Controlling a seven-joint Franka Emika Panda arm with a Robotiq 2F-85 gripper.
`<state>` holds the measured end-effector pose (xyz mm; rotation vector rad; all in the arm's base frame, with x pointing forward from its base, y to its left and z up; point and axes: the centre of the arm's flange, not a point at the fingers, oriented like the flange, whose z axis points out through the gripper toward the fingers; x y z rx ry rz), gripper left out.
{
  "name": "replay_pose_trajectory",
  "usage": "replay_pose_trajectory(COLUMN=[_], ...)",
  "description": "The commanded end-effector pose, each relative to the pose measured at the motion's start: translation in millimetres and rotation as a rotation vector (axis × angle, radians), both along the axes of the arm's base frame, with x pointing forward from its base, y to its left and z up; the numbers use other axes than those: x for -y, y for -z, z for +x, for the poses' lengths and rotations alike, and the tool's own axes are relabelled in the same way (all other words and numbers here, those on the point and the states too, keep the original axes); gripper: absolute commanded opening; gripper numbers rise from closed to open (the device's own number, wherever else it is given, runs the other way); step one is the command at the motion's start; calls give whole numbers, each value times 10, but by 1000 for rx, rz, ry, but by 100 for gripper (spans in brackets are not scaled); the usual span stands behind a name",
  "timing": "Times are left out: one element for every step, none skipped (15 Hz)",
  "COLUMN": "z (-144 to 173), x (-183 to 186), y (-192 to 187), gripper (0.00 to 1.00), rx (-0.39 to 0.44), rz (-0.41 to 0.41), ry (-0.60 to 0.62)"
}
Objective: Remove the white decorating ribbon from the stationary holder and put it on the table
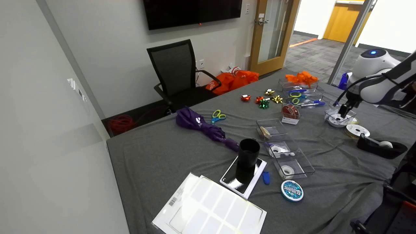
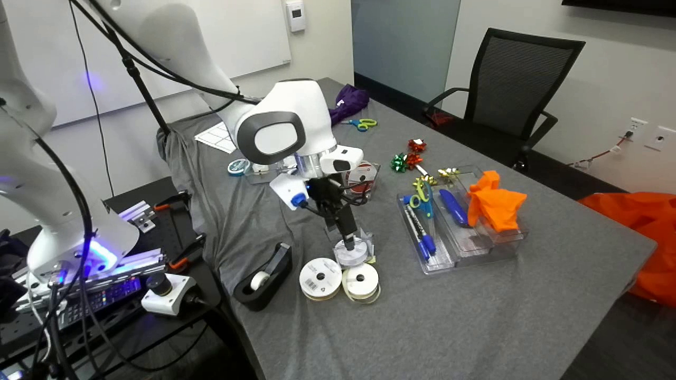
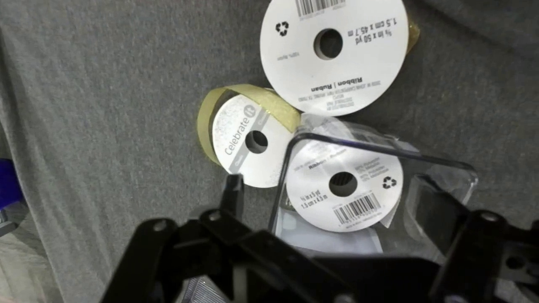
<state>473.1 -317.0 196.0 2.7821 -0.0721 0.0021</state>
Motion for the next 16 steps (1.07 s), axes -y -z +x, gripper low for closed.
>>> replay_pose_trajectory(z=[41, 40, 33, 25, 20, 14, 7, 5, 12, 36, 66, 101, 138, 171, 202, 232], x=[66, 83, 105, 126, 148, 178, 203, 233, 258, 286, 311, 332, 351, 366, 379, 389], y=[17, 18, 19, 17, 18, 29, 37, 52, 65, 80, 95, 115, 136, 153, 175, 188], gripper=[100, 100, 100, 100, 100, 100, 100, 100, 100, 100, 100, 100, 100, 95, 72, 71], rx=[20, 20, 19, 20, 18, 14, 12, 11, 12, 16, 20, 24, 27, 29, 27, 25], rz=[35, 35, 32, 30, 25, 14, 7, -1, -7, -12, -18, -23, -29, -35, -40, -42], ry=[-4, 0, 0, 0, -1, 2, 6, 10, 14, 20, 22, 24, 26, 26, 23, 22])
